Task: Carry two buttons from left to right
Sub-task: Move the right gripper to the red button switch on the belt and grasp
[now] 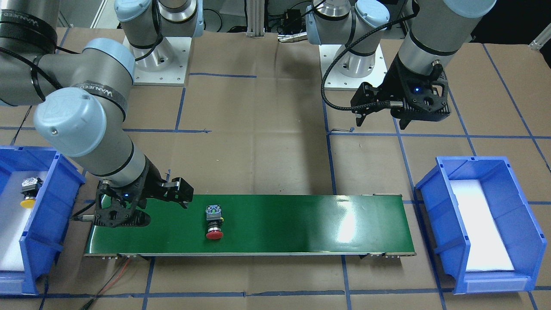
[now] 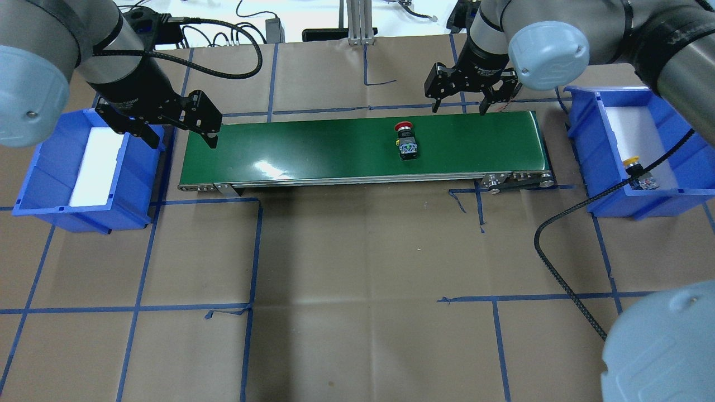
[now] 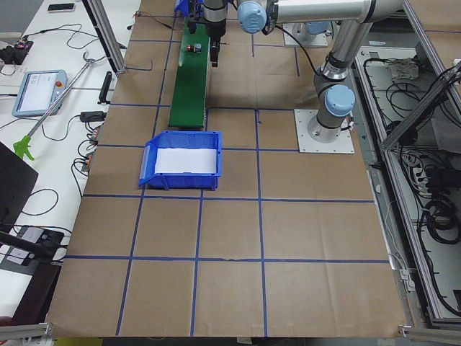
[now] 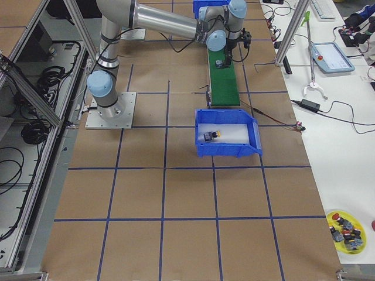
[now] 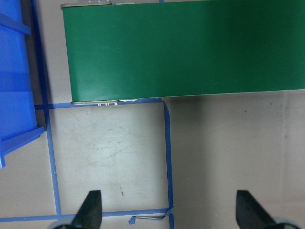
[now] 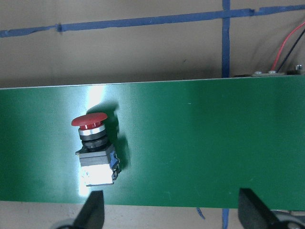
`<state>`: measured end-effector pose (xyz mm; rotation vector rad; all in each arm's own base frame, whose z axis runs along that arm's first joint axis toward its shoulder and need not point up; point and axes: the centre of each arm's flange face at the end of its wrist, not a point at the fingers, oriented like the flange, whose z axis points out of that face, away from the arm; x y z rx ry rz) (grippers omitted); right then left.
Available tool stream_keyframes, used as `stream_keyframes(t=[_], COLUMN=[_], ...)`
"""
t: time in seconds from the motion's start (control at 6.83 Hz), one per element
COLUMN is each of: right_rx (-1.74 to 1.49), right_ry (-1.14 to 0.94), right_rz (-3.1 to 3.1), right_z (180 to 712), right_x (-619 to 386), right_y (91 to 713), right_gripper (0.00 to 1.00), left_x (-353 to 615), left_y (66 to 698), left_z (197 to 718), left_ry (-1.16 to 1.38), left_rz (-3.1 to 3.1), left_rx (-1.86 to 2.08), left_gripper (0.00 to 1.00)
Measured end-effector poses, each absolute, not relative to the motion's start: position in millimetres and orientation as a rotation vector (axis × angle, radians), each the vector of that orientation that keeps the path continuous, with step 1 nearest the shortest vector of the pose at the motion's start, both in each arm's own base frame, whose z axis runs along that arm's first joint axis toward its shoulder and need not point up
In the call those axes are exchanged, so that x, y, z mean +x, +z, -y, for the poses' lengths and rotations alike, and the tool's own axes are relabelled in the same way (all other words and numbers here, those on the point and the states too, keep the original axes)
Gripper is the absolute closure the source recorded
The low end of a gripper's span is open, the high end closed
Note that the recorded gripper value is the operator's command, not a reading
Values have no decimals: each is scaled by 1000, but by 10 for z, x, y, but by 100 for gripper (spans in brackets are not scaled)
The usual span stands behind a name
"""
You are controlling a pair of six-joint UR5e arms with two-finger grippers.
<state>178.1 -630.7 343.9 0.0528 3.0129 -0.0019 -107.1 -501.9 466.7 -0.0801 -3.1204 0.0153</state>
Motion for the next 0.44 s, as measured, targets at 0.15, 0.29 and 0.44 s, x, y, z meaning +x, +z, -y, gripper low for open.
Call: stream_keyframes(t=[0.15, 0.29, 0.44], right_rx=[46, 34, 27], right_ry=[19, 47, 69], right_rz=[-3015, -3017, -3018], right_z=[6313, 6322, 6321], right_x=[1866, 1939, 1979], right_y=[3324, 3196, 3107], right_gripper=[0, 0, 0], left_x=[-1071, -1071, -1072], left_y=[4667, 4668, 4668], left_z=[5018, 5018, 5018], left_ry=[15, 15, 16], left_rz=[3120, 3120, 3119], left_rx=[-80, -80, -80], left_gripper=[1, 1, 1])
